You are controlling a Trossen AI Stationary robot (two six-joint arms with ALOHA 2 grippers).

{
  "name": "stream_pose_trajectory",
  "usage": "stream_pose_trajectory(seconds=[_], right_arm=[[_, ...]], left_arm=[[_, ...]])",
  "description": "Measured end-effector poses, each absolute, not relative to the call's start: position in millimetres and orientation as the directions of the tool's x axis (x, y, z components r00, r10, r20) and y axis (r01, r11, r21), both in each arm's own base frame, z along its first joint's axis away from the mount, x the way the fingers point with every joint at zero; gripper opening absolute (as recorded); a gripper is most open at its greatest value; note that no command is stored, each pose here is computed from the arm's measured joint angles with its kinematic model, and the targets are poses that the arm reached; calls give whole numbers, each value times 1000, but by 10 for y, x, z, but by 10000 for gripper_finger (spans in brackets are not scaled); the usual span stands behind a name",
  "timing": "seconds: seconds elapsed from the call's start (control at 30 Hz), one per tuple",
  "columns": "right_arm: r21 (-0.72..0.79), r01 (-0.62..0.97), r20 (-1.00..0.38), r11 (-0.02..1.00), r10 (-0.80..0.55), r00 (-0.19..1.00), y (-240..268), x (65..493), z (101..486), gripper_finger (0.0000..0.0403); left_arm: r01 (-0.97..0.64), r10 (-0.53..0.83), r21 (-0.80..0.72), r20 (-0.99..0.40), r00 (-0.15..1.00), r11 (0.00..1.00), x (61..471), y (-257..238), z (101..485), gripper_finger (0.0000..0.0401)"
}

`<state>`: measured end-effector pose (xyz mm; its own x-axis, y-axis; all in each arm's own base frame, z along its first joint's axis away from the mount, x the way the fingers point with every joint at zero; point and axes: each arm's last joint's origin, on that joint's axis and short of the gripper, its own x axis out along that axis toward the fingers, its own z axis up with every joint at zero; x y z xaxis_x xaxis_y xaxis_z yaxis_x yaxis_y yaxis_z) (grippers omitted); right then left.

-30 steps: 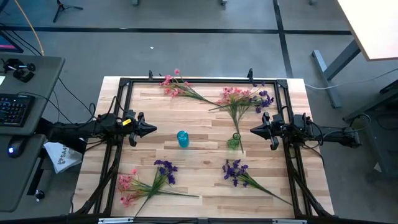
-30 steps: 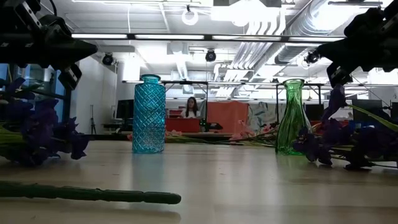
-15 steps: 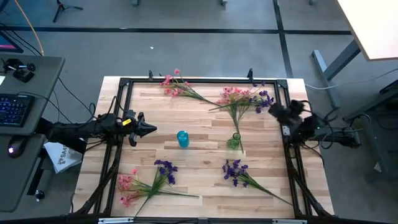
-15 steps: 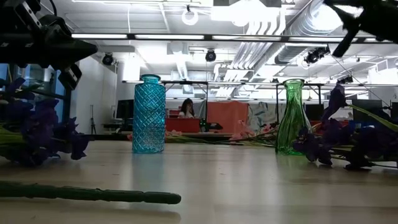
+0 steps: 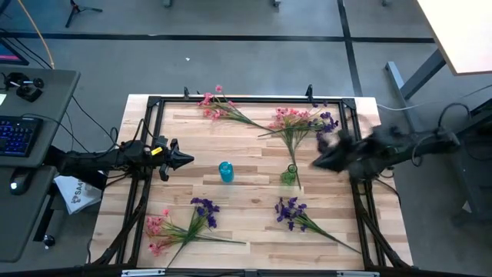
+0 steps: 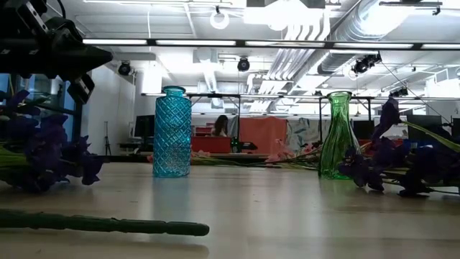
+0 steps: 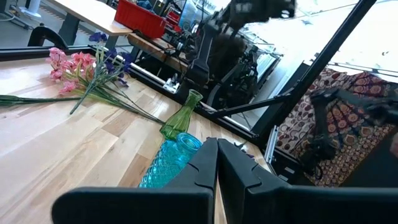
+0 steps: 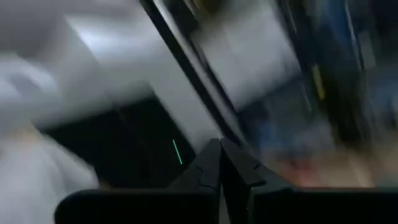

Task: Sort flowers into vase by color
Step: Put the bottom right violet flowers into the green vase

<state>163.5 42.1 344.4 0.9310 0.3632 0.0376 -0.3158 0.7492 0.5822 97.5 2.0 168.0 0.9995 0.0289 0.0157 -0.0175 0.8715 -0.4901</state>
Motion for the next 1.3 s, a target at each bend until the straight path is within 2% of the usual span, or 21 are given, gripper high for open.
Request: stream_pose_trajectory(seconds=[0.07,0.13,0.23,0.4,0.67,0.73,0.87,1.0,1.17,1.3], right_arm=[[676,-108,-296,729,403,866,518,1780,3372,1],[668,101,-575,737,425,700,600,1840,3314,4],[561,310,-802,768,412,432,748,1897,3241,24],[412,477,-909,777,387,154,1082,2040,2956,99],[257,504,-923,825,364,-125,1635,1997,2275,241],[236,518,-925,822,354,-141,1703,1942,2155,261],[232,544,-938,807,334,-95,1760,1862,1942,281],[200,566,-957,800,283,-61,1704,1793,1722,283],[298,549,-937,781,349,14,1693,1781,1510,275],[295,539,-942,789,335,25,1680,1739,1439,268]], left_arm=[[-18,29,-490,15,999,871,975,20,1680,0],[-18,29,-490,16,999,871,975,20,1680,0],[-18,29,-490,16,999,871,974,20,1681,0],[-18,29,-490,16,999,872,975,20,1681,0],[-18,29,-490,15,999,871,975,20,1680,0],[-18,29,-490,15,999,871,975,20,1680,0],[-18,29,-490,15,999,872,975,20,1680,0],[-18,29,-490,15,999,871,975,20,1680,0],[-18,29,-490,15,999,871,975,20,1680,0],[-18,29,-490,15,999,871,975,20,1680,0]])
